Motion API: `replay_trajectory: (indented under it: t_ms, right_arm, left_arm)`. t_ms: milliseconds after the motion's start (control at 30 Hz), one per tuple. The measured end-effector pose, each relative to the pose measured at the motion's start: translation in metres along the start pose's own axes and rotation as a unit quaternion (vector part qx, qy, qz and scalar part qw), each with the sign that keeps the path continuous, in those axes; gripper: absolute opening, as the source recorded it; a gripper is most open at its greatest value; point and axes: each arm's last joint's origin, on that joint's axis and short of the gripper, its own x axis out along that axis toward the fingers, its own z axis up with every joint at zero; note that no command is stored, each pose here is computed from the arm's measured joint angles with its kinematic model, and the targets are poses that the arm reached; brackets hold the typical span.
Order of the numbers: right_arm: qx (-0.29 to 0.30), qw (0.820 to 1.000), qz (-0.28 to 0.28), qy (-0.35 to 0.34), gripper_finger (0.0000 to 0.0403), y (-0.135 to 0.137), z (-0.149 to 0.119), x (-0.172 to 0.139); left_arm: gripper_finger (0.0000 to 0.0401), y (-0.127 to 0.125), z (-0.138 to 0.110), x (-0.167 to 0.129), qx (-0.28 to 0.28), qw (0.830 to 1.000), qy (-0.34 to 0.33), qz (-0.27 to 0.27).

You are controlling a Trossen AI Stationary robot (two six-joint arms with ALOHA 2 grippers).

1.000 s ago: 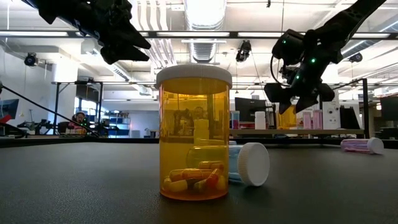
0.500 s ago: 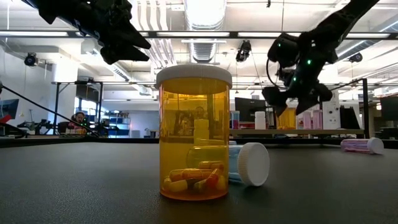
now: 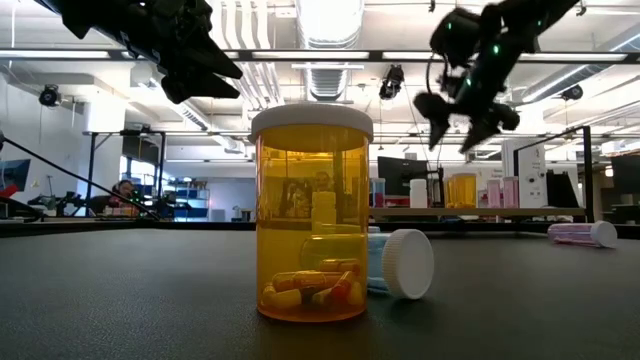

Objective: Pick and place medicine bottles onto shelf by color
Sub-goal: Put the top white pill bottle on the shelf aligned with the other white pill bottle

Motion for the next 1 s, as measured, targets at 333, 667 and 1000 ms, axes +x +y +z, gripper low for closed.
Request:
replay_trajectory:
  t_ms: [333,667,1000]
  right_arm:
    - [-0.214,0.952,0.215,-0.027,0.0289,0.058,-0.016,-0.031]
    - [-0.286,0.894,0.321,-0.129,0.0286,0.109,-0.070,-0.016]
    - [-0.284,0.868,0.381,-0.144,0.0286,0.148,-0.111,0.026]
  left_arm:
    - [0.0215,0.000,0.000,0.000,0.000,1.000,0.001,0.000]
    - [0.0215,0.000,-0.002,0.000,0.001,1.000,0.008,0.002]
    - [0.0215,0.001,-0.007,0.000,0.002,0.999,0.039,-0.005]
